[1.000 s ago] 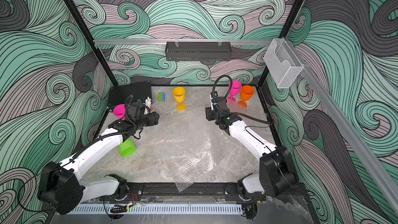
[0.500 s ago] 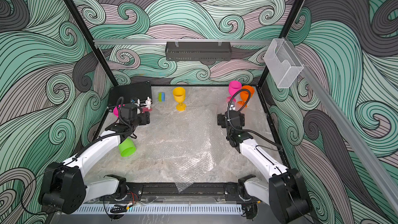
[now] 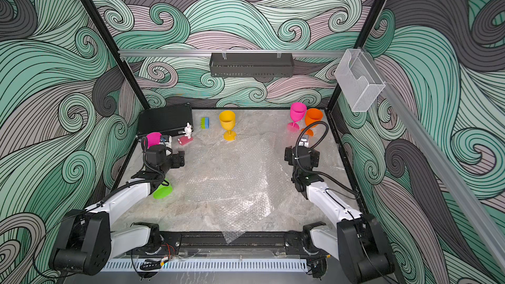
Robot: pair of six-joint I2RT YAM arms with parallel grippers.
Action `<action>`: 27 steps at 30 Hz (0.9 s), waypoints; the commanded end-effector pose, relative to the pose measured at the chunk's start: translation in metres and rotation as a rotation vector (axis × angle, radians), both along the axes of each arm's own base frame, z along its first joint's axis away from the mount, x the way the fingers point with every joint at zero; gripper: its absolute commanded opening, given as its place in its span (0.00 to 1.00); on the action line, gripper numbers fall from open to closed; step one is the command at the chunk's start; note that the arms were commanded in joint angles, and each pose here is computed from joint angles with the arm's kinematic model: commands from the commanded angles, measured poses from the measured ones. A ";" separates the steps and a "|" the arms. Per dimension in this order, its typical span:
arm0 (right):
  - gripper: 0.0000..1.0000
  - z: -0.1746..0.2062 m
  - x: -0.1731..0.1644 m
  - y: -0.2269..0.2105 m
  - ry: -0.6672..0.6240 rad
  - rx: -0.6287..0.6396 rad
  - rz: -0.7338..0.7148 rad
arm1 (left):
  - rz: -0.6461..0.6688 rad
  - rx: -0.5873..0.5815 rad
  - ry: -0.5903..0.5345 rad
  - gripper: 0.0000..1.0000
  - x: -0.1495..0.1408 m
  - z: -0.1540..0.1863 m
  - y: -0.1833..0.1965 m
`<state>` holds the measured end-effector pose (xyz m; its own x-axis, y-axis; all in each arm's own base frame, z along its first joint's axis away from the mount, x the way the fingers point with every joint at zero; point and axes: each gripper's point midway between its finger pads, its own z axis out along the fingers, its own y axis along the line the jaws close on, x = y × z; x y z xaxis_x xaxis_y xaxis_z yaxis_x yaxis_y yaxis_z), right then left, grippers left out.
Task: Unpack wine glasses from bubble wrap
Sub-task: Reset both arms
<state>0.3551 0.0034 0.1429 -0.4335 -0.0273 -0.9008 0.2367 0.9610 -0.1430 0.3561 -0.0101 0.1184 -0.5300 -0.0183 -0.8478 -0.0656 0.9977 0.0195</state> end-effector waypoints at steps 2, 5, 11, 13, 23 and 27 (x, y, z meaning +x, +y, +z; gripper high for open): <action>1.00 -0.003 0.000 -0.011 -0.031 -0.026 -0.047 | -0.017 0.027 -0.099 0.87 0.014 0.014 0.000; 1.00 -0.012 -0.001 -0.015 -0.016 -0.046 -0.058 | -0.016 0.030 -0.081 0.87 0.017 0.004 0.000; 1.00 -0.017 0.000 -0.022 -0.068 -0.064 -0.057 | -0.031 0.030 -0.114 0.86 0.021 -0.003 -0.001; 1.00 -0.014 0.003 -0.020 -0.106 -0.058 -0.037 | -0.051 0.021 -0.107 0.85 0.021 -0.004 -0.004; 1.00 -0.023 0.022 -0.028 -0.139 0.030 0.024 | -0.004 0.066 -0.153 0.85 0.026 -0.001 0.020; 1.00 -0.034 0.031 -0.027 -0.148 0.053 0.053 | -0.018 0.079 -0.150 0.84 0.036 -0.010 0.019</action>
<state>0.3755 -0.0325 0.1000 -0.3513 -0.0132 -0.9362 0.2501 0.9622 -0.1074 0.3802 0.0059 0.0989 -0.4478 0.0366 -0.8934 -0.0540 0.9962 0.0678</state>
